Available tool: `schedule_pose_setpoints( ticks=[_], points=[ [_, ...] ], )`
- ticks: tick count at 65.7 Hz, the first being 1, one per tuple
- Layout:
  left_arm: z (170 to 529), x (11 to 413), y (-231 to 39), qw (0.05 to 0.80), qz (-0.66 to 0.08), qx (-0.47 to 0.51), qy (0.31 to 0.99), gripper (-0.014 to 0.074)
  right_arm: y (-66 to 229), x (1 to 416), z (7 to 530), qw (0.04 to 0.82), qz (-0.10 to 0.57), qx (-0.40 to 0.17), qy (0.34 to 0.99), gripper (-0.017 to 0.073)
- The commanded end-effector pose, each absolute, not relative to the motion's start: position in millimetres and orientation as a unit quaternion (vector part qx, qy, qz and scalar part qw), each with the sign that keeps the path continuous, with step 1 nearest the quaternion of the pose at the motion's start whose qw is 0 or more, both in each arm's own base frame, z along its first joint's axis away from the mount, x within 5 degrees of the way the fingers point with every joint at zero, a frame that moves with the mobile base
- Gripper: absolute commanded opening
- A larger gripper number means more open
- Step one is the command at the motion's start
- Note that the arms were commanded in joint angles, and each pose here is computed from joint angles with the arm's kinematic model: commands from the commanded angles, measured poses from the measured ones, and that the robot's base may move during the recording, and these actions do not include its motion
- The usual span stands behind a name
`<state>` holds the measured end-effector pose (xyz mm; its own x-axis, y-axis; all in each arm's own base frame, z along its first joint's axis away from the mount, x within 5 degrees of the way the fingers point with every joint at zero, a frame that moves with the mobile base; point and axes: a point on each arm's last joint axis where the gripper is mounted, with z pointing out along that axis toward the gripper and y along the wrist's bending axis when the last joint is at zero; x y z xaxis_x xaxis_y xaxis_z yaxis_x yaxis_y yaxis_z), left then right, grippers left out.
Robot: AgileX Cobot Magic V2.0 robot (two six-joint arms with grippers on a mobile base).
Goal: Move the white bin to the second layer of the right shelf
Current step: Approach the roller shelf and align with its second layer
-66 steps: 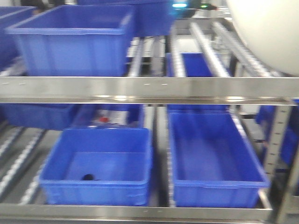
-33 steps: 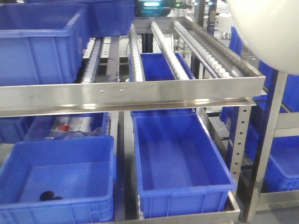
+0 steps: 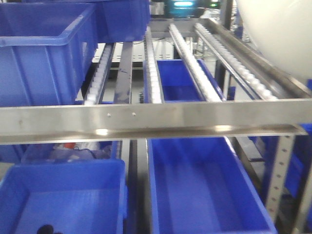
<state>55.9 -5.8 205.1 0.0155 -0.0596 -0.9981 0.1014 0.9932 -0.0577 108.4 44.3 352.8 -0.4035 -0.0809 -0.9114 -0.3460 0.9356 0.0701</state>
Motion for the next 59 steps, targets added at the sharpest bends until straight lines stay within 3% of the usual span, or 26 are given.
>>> schedule_pose_setpoints(
  ticks=[1,59],
  points=[
    [200.6,56.9,-5.6,0.73,-0.061,0.011,0.681,0.0085,44.5,110.2,371.6,0.583,0.134,-0.124,0.792,0.0053],
    [200.6,56.9,-5.6,0.73,-0.061,0.011,0.681,0.0085,45.2,111.9,370.7,0.58,0.133,-0.124,0.794,0.0053]
  ],
)
